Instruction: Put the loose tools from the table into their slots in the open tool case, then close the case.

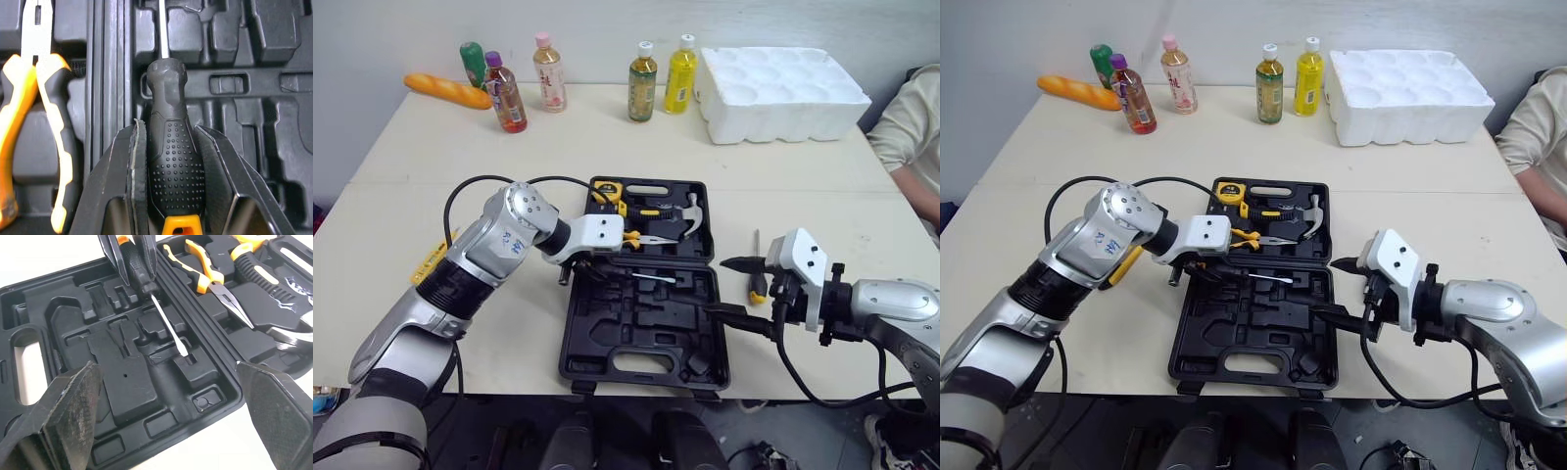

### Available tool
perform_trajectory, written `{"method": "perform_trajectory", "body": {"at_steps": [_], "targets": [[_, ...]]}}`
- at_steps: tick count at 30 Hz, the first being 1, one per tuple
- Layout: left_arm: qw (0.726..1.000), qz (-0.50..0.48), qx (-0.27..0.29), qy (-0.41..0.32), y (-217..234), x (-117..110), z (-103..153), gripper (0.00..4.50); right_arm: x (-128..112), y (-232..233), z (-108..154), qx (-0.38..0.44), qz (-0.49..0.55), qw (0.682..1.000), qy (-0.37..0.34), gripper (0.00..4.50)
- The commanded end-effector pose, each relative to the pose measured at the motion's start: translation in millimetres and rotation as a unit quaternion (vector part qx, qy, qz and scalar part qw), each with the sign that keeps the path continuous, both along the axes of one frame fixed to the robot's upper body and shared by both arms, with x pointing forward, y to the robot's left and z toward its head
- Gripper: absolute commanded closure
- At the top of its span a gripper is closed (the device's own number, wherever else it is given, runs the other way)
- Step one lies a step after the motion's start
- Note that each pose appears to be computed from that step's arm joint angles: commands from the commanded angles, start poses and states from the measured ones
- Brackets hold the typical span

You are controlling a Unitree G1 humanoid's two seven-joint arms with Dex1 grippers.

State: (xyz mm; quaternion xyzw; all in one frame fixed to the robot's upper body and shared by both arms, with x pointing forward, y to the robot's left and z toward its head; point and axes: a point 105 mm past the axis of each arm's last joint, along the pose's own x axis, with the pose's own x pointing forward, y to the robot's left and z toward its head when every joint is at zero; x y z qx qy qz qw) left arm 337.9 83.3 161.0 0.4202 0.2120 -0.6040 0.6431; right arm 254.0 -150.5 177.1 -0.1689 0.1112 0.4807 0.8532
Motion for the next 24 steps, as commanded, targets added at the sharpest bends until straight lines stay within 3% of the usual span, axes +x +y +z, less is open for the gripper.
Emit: {"method": "perform_trajectory", "body": {"at_steps": [1, 6, 8, 13, 16, 19, 22, 24], "targets": [[1.000, -0.001, -0.013, -0.017, -9, 2, 9, 3.46, -3, 2, 10, -0.001, 0.006, 1.000, -0.027, 0.00], [1.000, -0.002, -0.019, -0.012, -13, 1, 8, 3.46, -1, 2, 9, 0.001, 0.005, 1.000, -0.026, 0.00], [1.000, -0.001, -0.021, -0.010, -13, 1, 9, 2.45, -1, 3, 9, 0.002, 0.005, 1.000, -0.026, 0.00], [0.999, 0.014, -0.050, 0.011, -4, 0, 25, 0.45, -1, 3, 9, 0.003, 0.004, 1.000, -0.025, 0.00], [0.994, 0.006, -0.106, 0.024, -1, -1, 40, 0.45, -2, 2, 9, 0.004, 0.003, 1.000, -0.024, 0.00], [0.980, -0.029, -0.195, 0.017, -5, -2, 46, 1.37, -2, 3, 8, 0.006, 0.005, 1.000, -0.023, 0.00], [0.959, -0.038, -0.276, 0.047, 0, -2, 38, 2.80, -1, 5, 8, 0.009, 0.009, 1.000, -0.022, 0.00], [0.951, -0.021, -0.303, 0.056, 5, 3, 26, 3.74, 0, 6, 8, 0.010, 0.011, 1.000, -0.022, 0.00]]}}
